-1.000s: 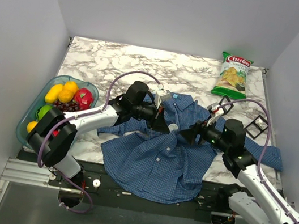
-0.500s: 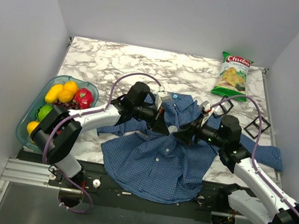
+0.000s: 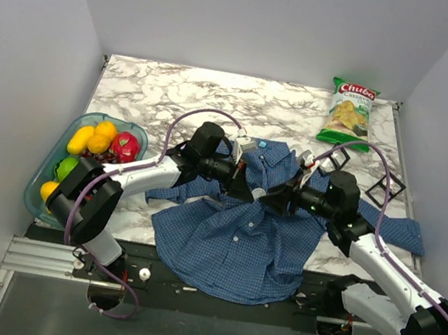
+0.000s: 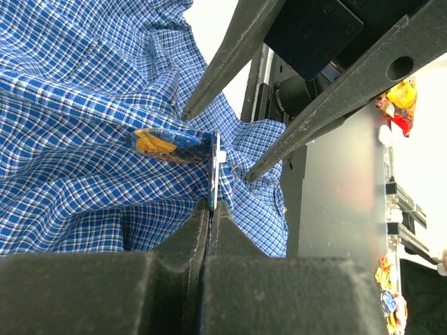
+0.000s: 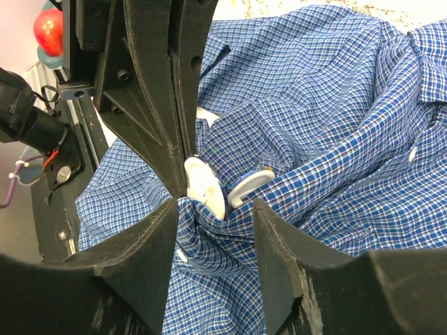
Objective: Pin the brooch onto the clothing
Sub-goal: Pin the brooch to the clothes.
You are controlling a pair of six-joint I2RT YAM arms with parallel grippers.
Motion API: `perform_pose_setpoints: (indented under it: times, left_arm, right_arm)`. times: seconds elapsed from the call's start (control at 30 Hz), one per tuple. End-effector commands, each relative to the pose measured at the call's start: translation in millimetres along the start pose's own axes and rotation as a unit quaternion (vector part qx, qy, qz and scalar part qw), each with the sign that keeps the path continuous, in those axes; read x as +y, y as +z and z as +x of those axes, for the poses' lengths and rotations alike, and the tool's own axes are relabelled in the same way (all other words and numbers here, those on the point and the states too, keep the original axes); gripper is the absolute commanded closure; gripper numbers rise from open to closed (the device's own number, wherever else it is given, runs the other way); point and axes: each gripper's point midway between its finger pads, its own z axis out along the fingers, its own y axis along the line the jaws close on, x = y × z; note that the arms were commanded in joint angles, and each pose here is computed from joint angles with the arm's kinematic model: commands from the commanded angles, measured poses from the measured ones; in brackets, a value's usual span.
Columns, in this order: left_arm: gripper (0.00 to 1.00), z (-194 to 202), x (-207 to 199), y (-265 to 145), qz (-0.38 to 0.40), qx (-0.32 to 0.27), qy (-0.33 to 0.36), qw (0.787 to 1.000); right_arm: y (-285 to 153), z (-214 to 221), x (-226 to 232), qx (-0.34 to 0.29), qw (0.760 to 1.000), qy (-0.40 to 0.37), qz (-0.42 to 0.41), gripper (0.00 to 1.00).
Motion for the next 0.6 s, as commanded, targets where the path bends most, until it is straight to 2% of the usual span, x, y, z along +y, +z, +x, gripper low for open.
perform_pose_setpoints:
  times: [0.0,0.17,0.57]
  left_arm:
    - [1.00,-12.1,-9.6,-1.6,0.025,-0.008,0.015,1.000]
    - [1.00,-12.6,-8.8,-2.3,0.024,-0.009,0.014,1.000]
    - [1.00,-11.3,-7.4,-1.5,0.024,-0.007,0.011,1.000]
  right_arm:
    - [0.8,0.3,0.7,-0.002,1.000,-0.011,-0.008,0.46]
    - [2.9,2.9,-1.5,0.004,1.000,-0.007,-0.007,0.52]
    - [5.0,3.2,-2.8,0.003,1.000,-0.004,-0.008,0.57]
